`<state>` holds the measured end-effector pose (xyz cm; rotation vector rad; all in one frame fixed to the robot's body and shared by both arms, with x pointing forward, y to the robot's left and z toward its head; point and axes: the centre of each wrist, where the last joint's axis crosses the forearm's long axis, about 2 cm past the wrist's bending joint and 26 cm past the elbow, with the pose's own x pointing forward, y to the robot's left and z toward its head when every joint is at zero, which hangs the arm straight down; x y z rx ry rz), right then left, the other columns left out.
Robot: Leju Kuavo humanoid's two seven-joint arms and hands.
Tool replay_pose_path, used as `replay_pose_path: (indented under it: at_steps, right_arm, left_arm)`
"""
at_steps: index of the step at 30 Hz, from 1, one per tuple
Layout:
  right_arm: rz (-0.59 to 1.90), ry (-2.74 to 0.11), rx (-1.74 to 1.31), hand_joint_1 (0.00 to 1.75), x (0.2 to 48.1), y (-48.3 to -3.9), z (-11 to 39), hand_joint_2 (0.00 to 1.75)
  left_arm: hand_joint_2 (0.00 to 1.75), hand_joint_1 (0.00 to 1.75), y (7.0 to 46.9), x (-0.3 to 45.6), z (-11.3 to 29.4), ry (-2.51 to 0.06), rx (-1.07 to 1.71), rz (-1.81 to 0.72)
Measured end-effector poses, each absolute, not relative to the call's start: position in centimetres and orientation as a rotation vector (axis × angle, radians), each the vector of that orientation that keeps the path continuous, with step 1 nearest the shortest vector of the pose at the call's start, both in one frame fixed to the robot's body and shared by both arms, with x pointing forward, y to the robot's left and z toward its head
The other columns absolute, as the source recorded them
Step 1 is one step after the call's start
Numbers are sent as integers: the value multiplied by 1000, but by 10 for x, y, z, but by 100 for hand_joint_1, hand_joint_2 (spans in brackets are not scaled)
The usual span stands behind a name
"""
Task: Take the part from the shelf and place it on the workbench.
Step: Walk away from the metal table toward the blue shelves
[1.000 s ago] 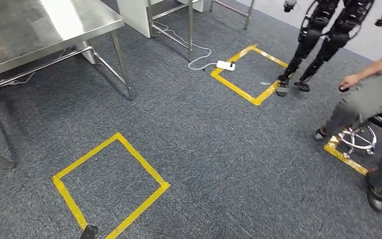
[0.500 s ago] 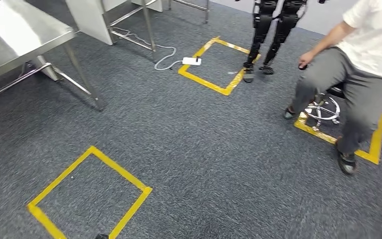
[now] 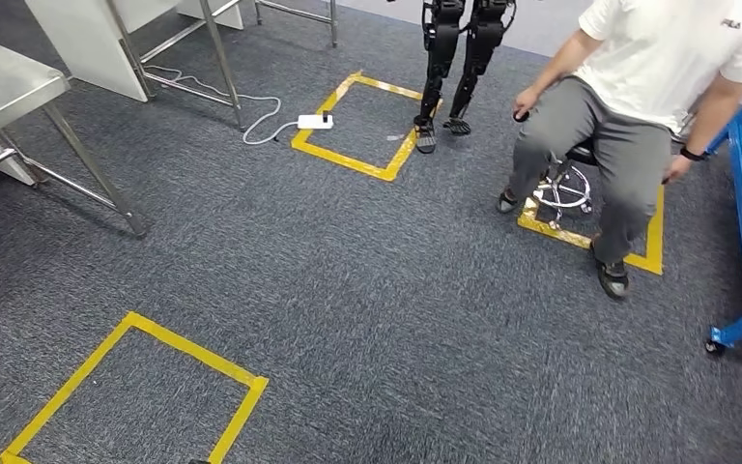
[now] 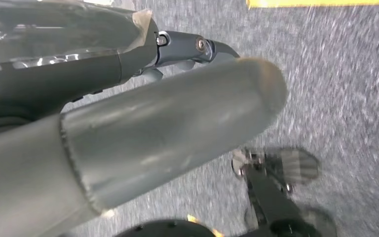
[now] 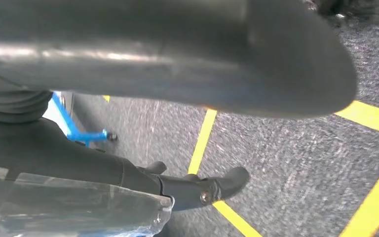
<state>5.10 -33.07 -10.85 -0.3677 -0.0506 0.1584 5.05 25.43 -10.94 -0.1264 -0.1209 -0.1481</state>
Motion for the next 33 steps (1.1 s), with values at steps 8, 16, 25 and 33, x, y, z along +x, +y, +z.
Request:
replay_pose_path:
  at_steps: [8,16,25,33]
  right_arm:
    - [155,-50,-365,0,51,-329,-109,0]
    - [153,-57,-367,0,51,-330,-109,0]
    - [151,-57,-365,0,50,-329,-109,0]
    - [148,-47,-363,0,49,-328,-109,0]
  left_arm:
    - [0,0,256,51,-110,-119,-108,-161]
    - [0,0,257,53,-109,-126,-96,-170]
    - [0,0,257,51,-110,-127,-90,-176]
    - [0,0,255,50,-110,-125,-88,-182]
